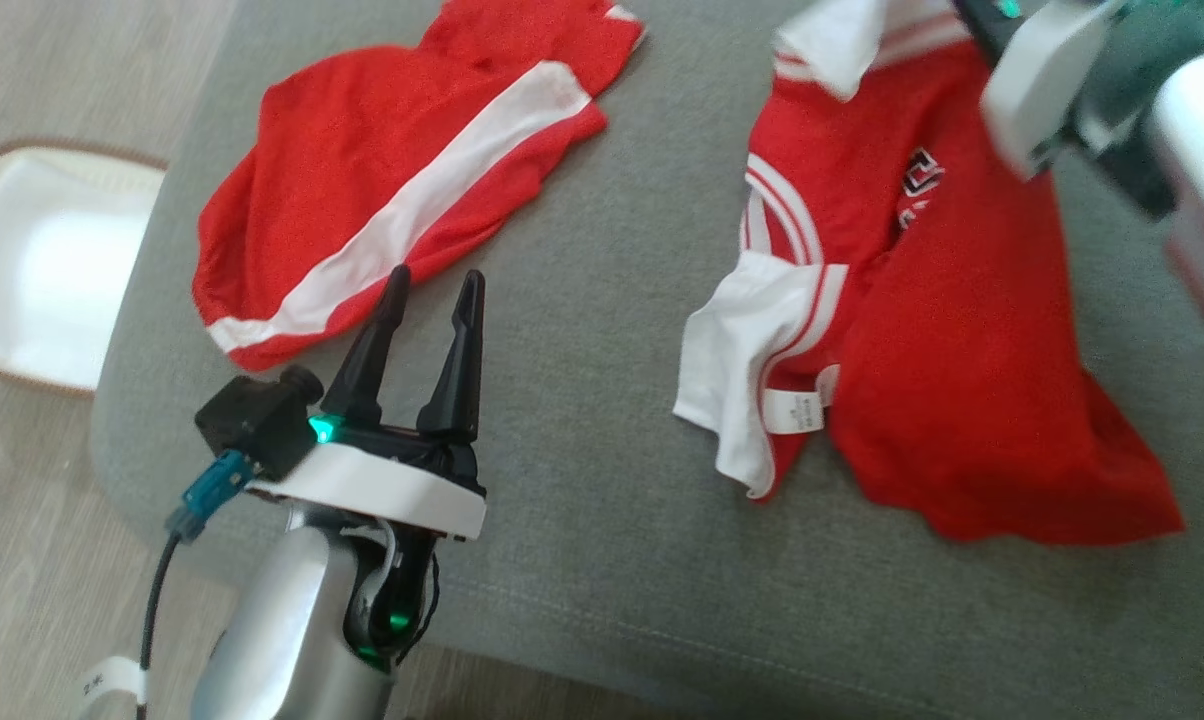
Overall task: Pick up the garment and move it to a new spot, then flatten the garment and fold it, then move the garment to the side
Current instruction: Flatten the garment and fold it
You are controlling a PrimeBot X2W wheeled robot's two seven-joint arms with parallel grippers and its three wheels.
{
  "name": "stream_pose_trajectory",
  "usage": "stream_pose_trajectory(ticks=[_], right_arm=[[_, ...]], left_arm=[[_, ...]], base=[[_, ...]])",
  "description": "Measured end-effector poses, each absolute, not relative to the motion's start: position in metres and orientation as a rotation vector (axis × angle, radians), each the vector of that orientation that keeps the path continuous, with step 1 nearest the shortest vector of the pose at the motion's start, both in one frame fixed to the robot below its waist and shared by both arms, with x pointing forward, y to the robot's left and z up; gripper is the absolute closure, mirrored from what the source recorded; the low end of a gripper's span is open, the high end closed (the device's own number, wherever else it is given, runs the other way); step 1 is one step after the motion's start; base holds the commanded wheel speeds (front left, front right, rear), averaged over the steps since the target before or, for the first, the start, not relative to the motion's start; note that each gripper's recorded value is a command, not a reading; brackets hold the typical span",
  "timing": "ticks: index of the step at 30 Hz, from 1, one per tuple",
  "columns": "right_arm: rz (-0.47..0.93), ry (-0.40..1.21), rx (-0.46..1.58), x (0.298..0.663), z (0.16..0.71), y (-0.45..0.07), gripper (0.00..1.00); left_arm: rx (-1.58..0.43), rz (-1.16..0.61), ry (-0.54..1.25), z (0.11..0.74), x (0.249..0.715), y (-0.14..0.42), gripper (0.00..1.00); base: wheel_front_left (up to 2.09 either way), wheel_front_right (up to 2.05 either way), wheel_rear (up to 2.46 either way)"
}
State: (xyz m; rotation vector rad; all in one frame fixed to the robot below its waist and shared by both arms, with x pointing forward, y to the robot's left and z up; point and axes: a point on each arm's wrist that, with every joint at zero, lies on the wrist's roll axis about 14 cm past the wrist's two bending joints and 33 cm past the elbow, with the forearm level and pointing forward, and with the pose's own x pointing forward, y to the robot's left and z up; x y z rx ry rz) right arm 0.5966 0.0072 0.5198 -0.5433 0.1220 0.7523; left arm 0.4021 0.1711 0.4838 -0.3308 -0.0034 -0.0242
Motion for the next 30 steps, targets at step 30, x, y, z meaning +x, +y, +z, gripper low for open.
stream_pose_trajectory(ticks=[30], right_arm=[[0.461,-0.093,-0.143,0.538,0.564,-0.079,0.00]], left_arm=[[-0.333,-0.123,-0.122,0.526,0.401,0.140,0.00]], base=[[0.00,0.00,0.00]])
